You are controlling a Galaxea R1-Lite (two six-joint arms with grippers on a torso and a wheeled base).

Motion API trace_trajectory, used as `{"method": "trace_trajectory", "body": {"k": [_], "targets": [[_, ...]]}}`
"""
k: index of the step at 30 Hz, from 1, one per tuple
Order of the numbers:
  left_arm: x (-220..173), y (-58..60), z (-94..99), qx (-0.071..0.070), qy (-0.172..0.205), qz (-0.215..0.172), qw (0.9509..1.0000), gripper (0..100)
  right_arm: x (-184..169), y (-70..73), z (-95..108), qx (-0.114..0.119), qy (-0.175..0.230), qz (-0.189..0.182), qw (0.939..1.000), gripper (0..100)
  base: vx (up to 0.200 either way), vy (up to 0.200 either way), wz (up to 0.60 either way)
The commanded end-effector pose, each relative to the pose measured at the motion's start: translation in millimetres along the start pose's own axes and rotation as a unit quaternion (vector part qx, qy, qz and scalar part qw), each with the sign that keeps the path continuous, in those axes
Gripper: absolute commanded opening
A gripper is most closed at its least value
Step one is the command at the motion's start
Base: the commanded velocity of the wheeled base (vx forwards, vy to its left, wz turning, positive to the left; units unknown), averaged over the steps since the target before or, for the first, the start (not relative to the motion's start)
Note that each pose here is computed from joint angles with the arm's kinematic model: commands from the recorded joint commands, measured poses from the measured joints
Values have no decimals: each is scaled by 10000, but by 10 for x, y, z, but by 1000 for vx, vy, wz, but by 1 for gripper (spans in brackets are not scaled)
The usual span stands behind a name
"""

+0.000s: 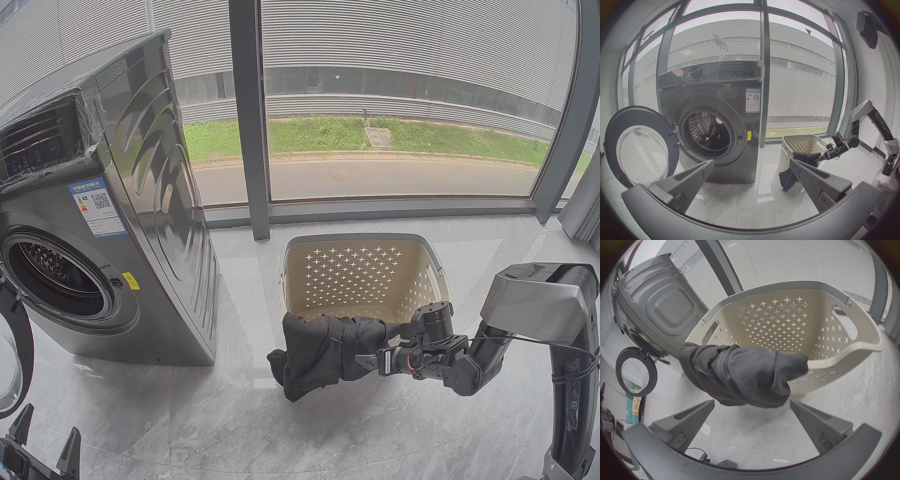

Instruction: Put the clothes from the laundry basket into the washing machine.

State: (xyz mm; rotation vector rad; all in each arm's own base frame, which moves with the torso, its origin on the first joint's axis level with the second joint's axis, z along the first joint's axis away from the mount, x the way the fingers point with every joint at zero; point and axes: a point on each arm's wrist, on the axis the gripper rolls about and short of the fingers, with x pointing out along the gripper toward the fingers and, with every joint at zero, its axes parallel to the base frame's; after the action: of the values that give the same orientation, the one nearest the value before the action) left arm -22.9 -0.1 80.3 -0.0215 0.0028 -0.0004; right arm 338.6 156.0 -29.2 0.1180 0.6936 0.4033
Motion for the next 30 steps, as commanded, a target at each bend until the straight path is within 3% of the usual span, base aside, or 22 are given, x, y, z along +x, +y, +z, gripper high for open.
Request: {"method": "trace_trajectory", "body": {"k": [1,17,18,30], "targets": [[0,1,-49,8,1,2,10000,100,80,17,10,-26,-60,36,10000,100,0,0,0],[0,1,-49,-8,1,10,10000,100,354,26,136,-31,-428,-77,9990,100,0,0,0],[0,1,-49,-8,1,10,10000,100,365,26,144,-31,-458,-102,9989,0,0,0,0],[0,4,-49,-23,0,79,10000,100,386,54,163,-44,-562,-80,9984,0,0,0,0]]}}
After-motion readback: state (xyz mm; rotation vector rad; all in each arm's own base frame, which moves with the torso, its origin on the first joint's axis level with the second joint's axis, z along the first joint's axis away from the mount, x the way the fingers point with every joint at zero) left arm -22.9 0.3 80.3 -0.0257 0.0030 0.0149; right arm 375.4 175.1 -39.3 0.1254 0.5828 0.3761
